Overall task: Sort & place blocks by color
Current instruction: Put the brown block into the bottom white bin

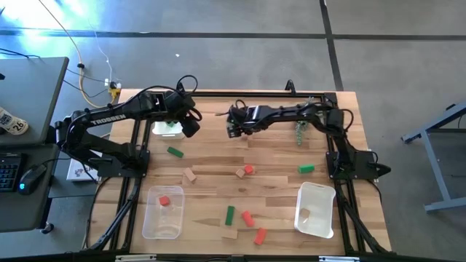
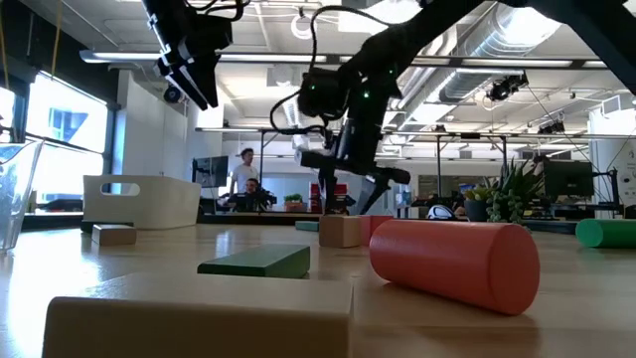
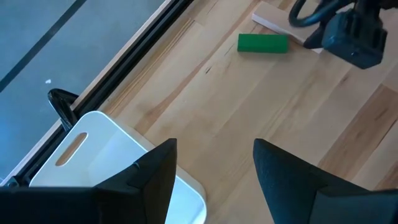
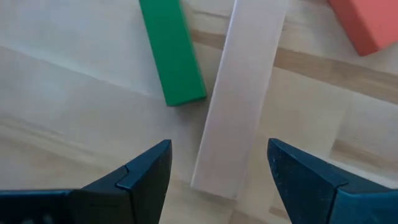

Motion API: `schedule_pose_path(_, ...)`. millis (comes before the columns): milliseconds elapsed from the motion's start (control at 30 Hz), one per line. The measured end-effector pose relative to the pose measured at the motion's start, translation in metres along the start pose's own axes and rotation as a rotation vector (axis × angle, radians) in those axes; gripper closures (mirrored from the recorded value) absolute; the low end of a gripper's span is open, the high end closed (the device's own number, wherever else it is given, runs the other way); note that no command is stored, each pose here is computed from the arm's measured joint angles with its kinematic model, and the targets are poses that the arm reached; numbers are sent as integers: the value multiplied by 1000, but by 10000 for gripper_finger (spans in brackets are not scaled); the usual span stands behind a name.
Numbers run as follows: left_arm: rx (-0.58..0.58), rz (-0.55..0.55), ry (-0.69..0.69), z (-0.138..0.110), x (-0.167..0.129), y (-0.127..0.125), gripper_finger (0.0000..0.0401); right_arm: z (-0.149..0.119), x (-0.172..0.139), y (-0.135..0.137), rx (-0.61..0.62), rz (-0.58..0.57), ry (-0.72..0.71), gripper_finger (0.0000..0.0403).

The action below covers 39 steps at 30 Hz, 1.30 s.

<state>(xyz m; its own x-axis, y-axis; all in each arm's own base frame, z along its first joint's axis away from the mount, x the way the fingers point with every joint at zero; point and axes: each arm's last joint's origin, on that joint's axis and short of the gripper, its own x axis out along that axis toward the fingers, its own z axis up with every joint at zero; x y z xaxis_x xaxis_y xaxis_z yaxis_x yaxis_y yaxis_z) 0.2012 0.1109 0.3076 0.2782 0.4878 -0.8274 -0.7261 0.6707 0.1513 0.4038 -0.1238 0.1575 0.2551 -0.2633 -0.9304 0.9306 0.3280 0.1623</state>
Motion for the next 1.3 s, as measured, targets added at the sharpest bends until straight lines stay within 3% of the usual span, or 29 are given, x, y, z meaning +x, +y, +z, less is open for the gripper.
schedule_pose_path(500, 15, 0, 0, 0, 0, 0, 203, -11, 26, -3, -7, -119, 7, 161)
schedule_pose_path(833, 26, 0, 0, 0, 0, 0, 203, -14, 27, -5, -52, -146, 31, 306)
schedule_pose_path(1033, 26, 0, 0, 0, 0, 0, 203, -16, 16, 5, -112, -153, 80, 306)
schedule_pose_path(1300, 27, 0, 0, 0, 0, 0, 203, -26, -23, 31, -221, -194, 108, 306)
